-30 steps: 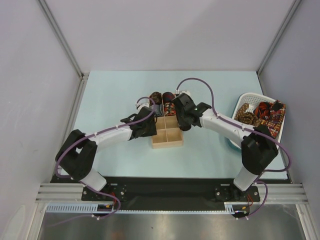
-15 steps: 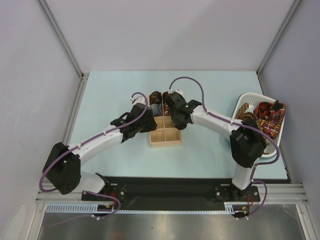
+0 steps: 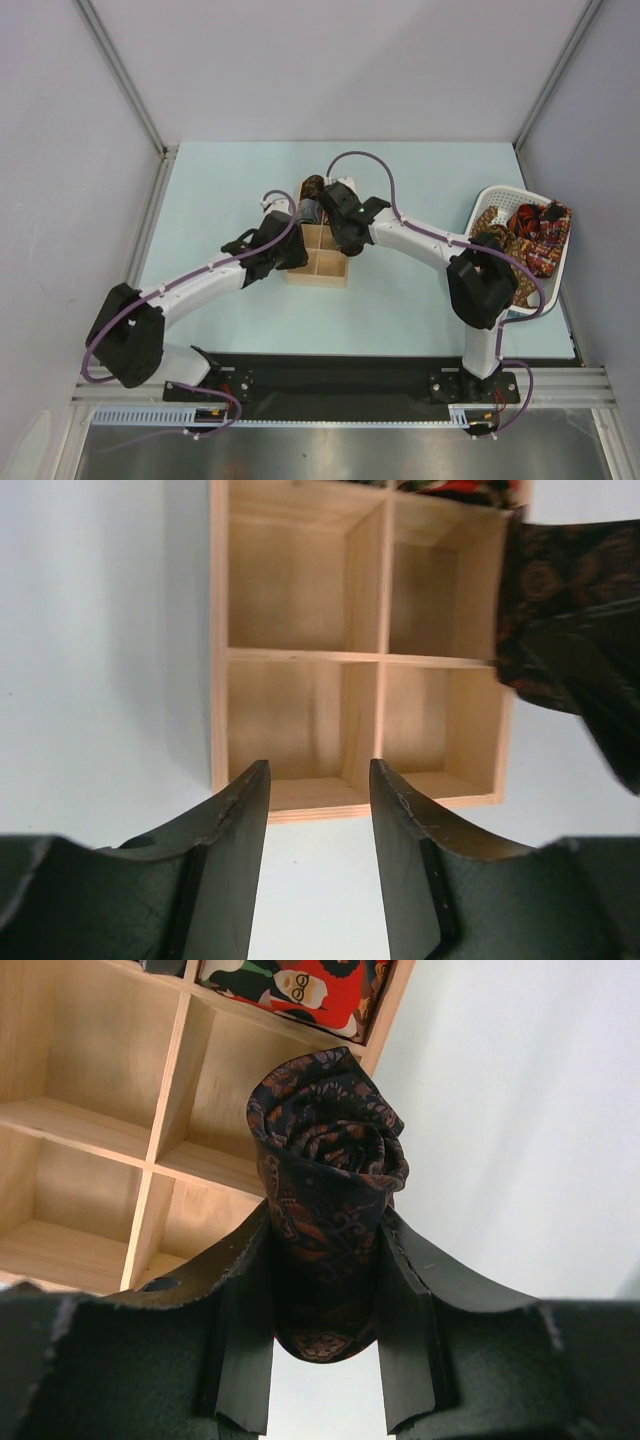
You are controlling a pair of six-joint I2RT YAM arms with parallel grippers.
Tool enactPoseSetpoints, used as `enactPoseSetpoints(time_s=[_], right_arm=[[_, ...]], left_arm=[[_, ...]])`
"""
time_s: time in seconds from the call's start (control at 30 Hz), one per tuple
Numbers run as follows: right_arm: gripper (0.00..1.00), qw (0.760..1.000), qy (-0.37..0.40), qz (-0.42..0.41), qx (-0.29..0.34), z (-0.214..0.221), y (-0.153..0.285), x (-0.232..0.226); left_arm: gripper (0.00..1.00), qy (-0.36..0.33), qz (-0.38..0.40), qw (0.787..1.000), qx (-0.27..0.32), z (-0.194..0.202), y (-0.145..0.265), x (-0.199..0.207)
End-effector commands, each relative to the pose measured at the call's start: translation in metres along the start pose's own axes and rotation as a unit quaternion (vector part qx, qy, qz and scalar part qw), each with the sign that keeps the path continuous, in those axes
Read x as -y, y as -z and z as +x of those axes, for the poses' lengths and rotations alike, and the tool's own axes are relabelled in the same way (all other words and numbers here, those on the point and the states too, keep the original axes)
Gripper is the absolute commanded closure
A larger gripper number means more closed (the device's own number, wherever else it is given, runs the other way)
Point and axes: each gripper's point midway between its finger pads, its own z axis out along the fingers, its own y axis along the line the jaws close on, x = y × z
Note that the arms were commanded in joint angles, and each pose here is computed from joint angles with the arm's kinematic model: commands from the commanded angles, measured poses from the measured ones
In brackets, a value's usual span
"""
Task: Roll the ties
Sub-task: Place the rolled tie into the container
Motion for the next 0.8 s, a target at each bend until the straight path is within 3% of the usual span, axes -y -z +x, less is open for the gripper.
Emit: enactPoseSetpoints(time_s=[0.0, 0.33, 0.53, 0.67, 0.77], right_arm=[[0.85, 1.000, -0.007, -0.001, 0.005, -0.008, 0.001, -0.006], [0.86, 1.000, -0.006, -0.001, 0.004, -0.011, 0.004, -0.006], [0.85, 1.000, -0.010, -0.002, 0.005, -0.015, 0.003, -0.006], [0.85, 1.000, -0.010, -0.002, 0.000, -0.015, -0.002, -0.007], [0.85, 1.000, -0.012, -0.006, -0.003, -0.015, -0.006, -0.012]], left_arm=[[0.51, 0.001, -0.016, 1.000, -0.002, 0.005, -0.014, -0.019], [0.49, -0.009, -0.051, 0.998, -0.019, -0.009, -0.042, -0.041], [0.63, 0.001, -0.033, 0.999, -0.021, 0.012, -0.049, -0.042], [0.89, -0.001, -0.022, 0.999, -0.031, 0.028, -0.050, -0.038], [0.92, -0.002, -0.016, 0.999, -0.027, 0.029, -0.045, -0.028]])
